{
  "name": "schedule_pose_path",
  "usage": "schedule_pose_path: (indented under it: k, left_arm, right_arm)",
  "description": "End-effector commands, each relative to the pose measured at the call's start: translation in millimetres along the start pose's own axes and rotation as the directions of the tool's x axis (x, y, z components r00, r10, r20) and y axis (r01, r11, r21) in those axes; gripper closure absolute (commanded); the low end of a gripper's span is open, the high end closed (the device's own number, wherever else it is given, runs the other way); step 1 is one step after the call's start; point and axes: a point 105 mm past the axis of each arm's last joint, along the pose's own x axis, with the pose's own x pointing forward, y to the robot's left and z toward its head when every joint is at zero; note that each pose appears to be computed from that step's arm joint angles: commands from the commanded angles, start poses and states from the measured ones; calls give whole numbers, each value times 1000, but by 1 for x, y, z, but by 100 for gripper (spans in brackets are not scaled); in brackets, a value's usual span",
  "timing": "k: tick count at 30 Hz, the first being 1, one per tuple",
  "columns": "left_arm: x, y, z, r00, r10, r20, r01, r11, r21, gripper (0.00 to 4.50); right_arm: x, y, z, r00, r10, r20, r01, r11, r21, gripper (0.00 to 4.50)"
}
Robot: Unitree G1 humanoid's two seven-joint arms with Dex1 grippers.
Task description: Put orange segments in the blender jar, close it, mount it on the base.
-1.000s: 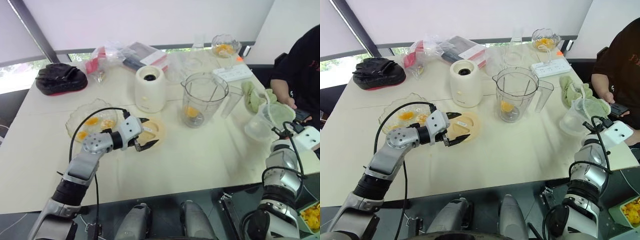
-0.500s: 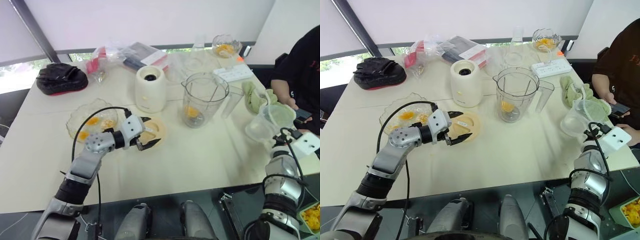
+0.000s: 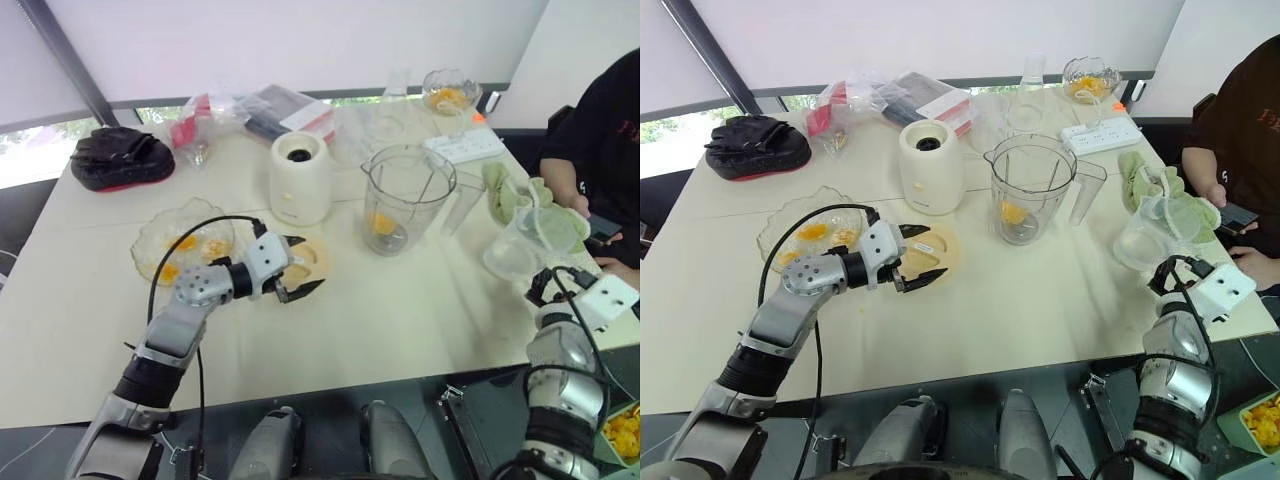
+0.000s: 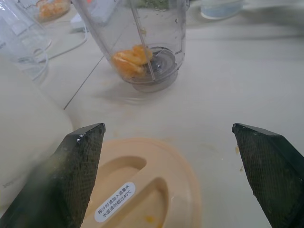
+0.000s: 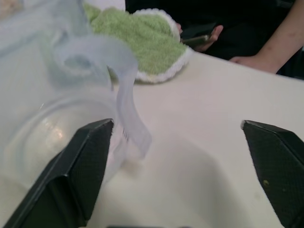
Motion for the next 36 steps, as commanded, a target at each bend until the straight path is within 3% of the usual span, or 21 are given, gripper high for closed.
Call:
schedule_pose_path:
  k: [1, 7, 11, 16, 26, 31, 36]
  left_arm:
    - [-1, -1, 8, 1000, 2, 26, -3, 1000, 31, 0]
    - [-1, -1, 7, 1000, -2, 25, 1, 999, 33, 0]
    - [-1, 0, 7, 1000, -10, 23, 9, 999, 37, 0]
    - [-1, 3, 7, 1000, -5, 24, 4, 999, 41, 0]
    - [1, 9, 9, 999, 12, 30, -13, 999, 46, 0]
    - [-1, 13, 9, 999, 27, 27, -28, 998, 58, 0]
    - [-13, 28, 4, 997, 73, -14, -72, 995, 74, 0]
  right_arm:
    - [-15, 4, 16, 999, 15, 47, -16, 1000, 5, 1]
    - [-43, 3, 19, 999, 29, 30, -29, 999, -14, 1]
    - [-79, 55, 38, 952, 301, 50, -295, 950, -100, 1]
    - [-99, 94, 53, 878, 478, 24, -473, 874, -109, 1]
    - [-72, 131, 74, 851, 523, 45, -516, 850, -105, 1]
    - [-62, 147, 70, 844, 536, 24, -534, 843, -66, 1]
    - [-79, 158, 56, 791, 610, -45, -611, 783, -121, 1]
